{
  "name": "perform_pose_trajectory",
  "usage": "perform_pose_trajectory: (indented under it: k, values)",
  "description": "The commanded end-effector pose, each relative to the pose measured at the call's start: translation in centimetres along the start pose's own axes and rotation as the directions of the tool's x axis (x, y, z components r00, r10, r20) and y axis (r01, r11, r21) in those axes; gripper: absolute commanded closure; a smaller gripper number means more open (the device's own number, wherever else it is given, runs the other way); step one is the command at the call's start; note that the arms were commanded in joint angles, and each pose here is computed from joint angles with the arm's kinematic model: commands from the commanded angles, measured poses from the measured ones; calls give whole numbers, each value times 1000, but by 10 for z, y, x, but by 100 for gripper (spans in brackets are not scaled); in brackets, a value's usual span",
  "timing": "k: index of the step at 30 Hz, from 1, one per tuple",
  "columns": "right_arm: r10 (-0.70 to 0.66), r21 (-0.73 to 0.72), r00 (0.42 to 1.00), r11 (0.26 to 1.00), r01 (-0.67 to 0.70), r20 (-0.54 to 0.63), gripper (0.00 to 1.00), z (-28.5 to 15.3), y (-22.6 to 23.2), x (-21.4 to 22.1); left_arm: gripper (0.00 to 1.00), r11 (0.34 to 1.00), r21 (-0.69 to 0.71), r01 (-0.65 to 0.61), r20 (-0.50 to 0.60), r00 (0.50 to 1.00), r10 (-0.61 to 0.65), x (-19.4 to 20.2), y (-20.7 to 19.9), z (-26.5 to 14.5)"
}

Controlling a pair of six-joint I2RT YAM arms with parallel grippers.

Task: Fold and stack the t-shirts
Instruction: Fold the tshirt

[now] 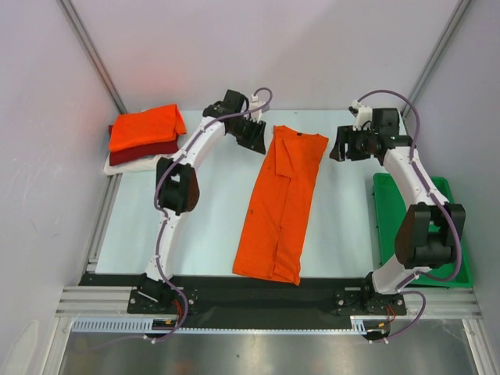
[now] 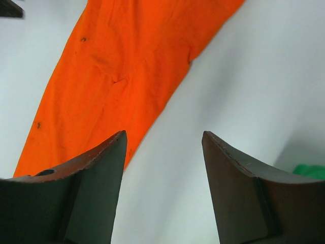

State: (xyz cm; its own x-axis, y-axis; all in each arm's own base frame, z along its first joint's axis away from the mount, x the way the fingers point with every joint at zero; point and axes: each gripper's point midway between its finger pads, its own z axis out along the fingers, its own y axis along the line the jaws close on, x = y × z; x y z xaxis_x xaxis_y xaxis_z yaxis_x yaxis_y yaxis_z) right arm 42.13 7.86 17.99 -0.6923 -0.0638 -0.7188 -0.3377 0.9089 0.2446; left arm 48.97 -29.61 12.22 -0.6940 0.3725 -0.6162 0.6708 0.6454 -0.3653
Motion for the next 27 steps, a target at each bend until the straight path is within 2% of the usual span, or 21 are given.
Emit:
perform_pose_trajectory:
  k: [1, 8, 15, 21, 27]
  values:
    - [3, -17, 997, 1000, -2, 79, 34, -19, 6, -12, 57, 994, 106, 29, 30, 999, -32, -6, -5, 13]
    - [55, 8, 996, 998, -56, 68, 34, -25, -13, 5, 51, 991, 113, 68, -20, 998, -66, 15, 10, 43]
    - [76, 20, 994, 997, -77, 73, 34, -25, -24, 4, 48, 989, 110, 95, -48, 995, -90, 28, 19, 60]
    - [97, 35, 994, 994, -99, 59, 34, -21, -34, 10, 59, 987, 137, 88, -50, 995, -82, 33, 19, 76]
    - [104, 47, 993, 993, -106, 49, 34, -16, -43, 14, 65, 977, 192, 92, -80, 994, -78, 45, 9, 89]
